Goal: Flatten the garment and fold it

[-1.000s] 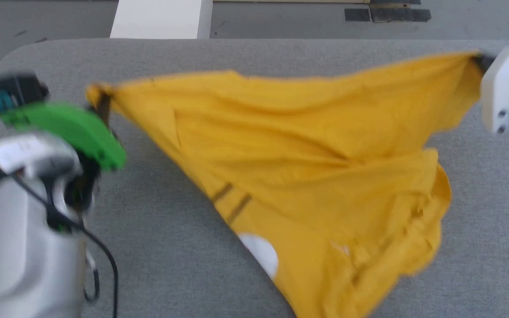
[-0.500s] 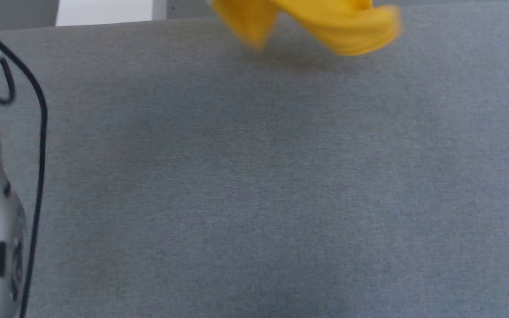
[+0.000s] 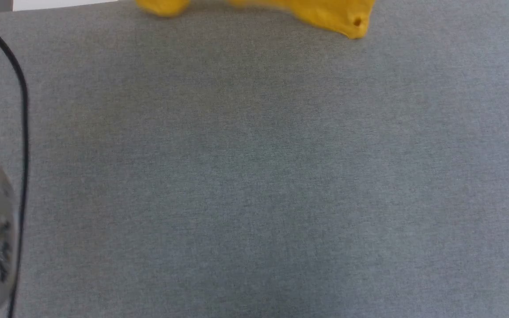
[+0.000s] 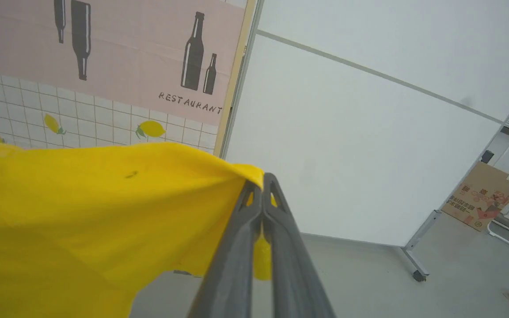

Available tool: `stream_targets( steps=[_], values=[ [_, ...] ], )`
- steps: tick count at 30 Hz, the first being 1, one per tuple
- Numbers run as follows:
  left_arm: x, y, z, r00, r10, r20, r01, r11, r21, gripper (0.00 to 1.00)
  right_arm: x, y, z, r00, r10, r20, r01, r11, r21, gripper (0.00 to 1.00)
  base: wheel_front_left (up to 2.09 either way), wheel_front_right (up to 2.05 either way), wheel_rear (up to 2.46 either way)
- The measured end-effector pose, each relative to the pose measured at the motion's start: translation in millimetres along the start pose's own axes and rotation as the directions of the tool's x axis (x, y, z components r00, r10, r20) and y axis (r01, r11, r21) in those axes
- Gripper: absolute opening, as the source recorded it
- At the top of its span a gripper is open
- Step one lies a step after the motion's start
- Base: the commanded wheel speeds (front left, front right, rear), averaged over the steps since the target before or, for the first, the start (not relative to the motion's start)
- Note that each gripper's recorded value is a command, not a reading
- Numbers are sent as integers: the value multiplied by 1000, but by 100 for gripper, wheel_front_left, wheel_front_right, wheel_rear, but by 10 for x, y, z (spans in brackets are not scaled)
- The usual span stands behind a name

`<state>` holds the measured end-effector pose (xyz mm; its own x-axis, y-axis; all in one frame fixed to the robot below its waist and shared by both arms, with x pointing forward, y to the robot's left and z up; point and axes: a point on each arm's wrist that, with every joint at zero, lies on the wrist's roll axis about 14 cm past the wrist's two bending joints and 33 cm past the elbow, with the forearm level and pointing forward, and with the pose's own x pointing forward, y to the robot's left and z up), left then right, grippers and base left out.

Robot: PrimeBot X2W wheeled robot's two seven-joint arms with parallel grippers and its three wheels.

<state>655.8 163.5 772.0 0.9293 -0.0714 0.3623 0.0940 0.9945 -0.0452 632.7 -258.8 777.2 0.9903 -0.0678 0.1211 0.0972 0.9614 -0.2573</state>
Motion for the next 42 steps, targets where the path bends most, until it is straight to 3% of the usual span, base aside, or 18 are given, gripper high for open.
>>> stream_targets(
  steps=[7, 9, 19, 24, 28, 32, 36, 39, 42],
  values=[
    [-591, 131, -1075, 975, 5, -224, -38, 989, -145, 0, -194, 462, -709, 985, 159, -72, -151, 983, 101, 0, 0, 0, 0],
    [-813, 136, -1229, 966, 0, -257, -51, 980, -192, 0, -333, 529, -878, 977, 195, -87, -175, 965, 197, 0, 0, 0, 0],
    [-2394, 85, -1752, 895, 20, -445, -196, 915, -353, 0, -1550, 652, -1971, 898, 297, -325, -179, 921, 348, 0, 0, 0, 0],
    [-3297, 160, -1974, 804, 63, -591, -322, 882, -344, 0, -2358, 605, -2575, 807, 305, -506, -79, 904, 420, 0, 0, 0, 0],
    [-3855, 151, -2093, 727, 78, -682, -401, 855, -329, 0, -2904, 518, -2902, 730, 283, -622, -27, 922, 387, 0, 0, 0, 0],
    [-4335, 199, -2217, 626, 109, -772, -474, 839, -266, 0, -3402, 565, -3163, 620, 284, -732, -25, 939, 343, 0, 0, 0, 0],
    [-4504, 261, -2297, 569, 139, -811, -463, 869, -176, 0, -3593, 583, -3259, 551, 266, -791, -62, 958, 279, 0, 0, 0, 0],
    [-4530, 267, -2346, 549, 142, -823, -404, 908, -113, 0, -3669, 744, -3312, 498, 286, -819, -116, 958, 263, 0, 0, 0, 0],
    [-4510, 272, -2385, 551, 155, -820, -386, 918, -86, 0, -3770, 914, -3411, 421, 301, -855, -181, 952, 246, 0, 0, 0, 0]
  ],
)
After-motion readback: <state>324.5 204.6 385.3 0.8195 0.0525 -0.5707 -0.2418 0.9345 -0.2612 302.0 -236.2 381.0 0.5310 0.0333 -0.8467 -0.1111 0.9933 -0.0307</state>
